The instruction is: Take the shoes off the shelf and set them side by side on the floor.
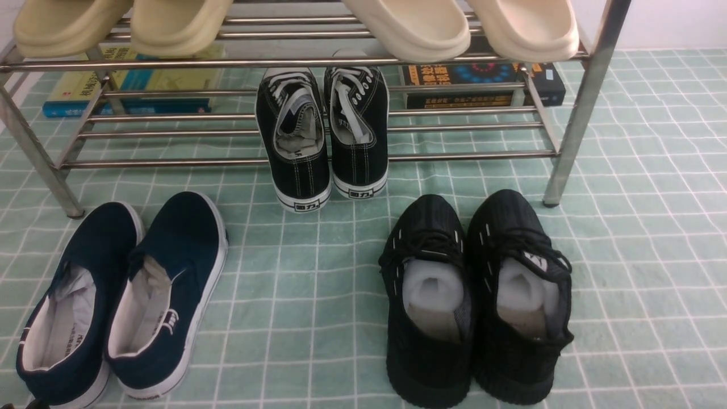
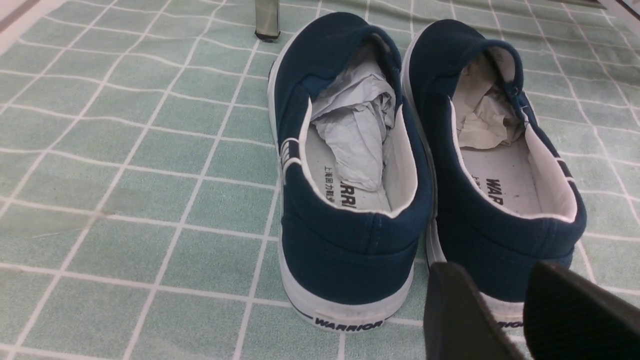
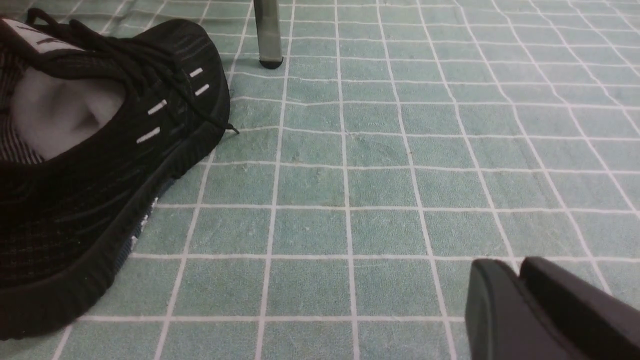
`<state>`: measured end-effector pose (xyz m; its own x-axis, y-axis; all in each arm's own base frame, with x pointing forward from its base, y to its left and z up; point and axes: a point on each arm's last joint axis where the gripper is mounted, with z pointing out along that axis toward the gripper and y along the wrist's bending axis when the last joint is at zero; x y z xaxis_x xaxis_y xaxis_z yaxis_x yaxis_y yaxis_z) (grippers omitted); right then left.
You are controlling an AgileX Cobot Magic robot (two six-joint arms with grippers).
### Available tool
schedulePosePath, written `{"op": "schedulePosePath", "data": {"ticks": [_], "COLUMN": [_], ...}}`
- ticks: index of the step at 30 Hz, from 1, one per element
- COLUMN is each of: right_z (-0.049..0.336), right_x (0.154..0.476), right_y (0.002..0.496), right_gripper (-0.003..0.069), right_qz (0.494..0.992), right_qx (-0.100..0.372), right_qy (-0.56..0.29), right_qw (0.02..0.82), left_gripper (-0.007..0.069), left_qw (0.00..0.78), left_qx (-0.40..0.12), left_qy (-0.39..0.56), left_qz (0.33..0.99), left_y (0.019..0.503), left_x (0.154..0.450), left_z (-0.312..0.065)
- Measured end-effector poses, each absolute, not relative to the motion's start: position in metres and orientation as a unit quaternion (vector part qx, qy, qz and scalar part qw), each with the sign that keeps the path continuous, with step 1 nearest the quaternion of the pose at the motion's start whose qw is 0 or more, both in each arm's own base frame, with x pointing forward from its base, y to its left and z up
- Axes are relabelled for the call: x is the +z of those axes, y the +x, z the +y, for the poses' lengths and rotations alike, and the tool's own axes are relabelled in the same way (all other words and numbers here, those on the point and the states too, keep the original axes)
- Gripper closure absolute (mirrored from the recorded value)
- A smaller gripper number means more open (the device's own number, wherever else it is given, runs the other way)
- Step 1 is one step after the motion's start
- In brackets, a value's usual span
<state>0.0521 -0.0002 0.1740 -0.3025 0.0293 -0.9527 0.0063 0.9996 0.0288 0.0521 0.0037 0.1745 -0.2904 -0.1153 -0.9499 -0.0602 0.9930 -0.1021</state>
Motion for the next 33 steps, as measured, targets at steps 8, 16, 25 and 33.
{"op": "schedulePosePath", "data": {"ticks": [8, 16, 25, 33], "right_z": [-0.0002, -0.0002, -0.0002, -0.0002], "right_x": [0.174, 0.174, 0.174, 0.174], "right_y": [0.0521, 0.0521, 0.0521, 0.0521], "right_gripper": [0.0559, 0.0547, 0.0542, 0.0533], "right_qz": [0.807, 0.807, 0.807, 0.807], "right_qx": [0.01, 0.009, 0.009, 0.009], "right_qy": [0.011, 0.011, 0.011, 0.011], "right_qw": [0.59, 0.59, 0.59, 0.59], "left_gripper": [0.0385, 0.0385, 0.0385, 0.0385], "left_qw": [0.593, 0.593, 0.593, 0.593], "left_qx": [-0.023, -0.023, -0.023, -0.023], "left_qy": [-0.055, -0.055, -0.055, -0.055], "left_qz": [0.803, 0.803, 0.803, 0.803], "left_y": [0.0521, 0.0521, 0.0521, 0.0521], "left_x": [0.1745, 0.1745, 0.1745, 0.1745], "left_z": [0.0037, 0.0037, 0.0037, 0.0037]}}
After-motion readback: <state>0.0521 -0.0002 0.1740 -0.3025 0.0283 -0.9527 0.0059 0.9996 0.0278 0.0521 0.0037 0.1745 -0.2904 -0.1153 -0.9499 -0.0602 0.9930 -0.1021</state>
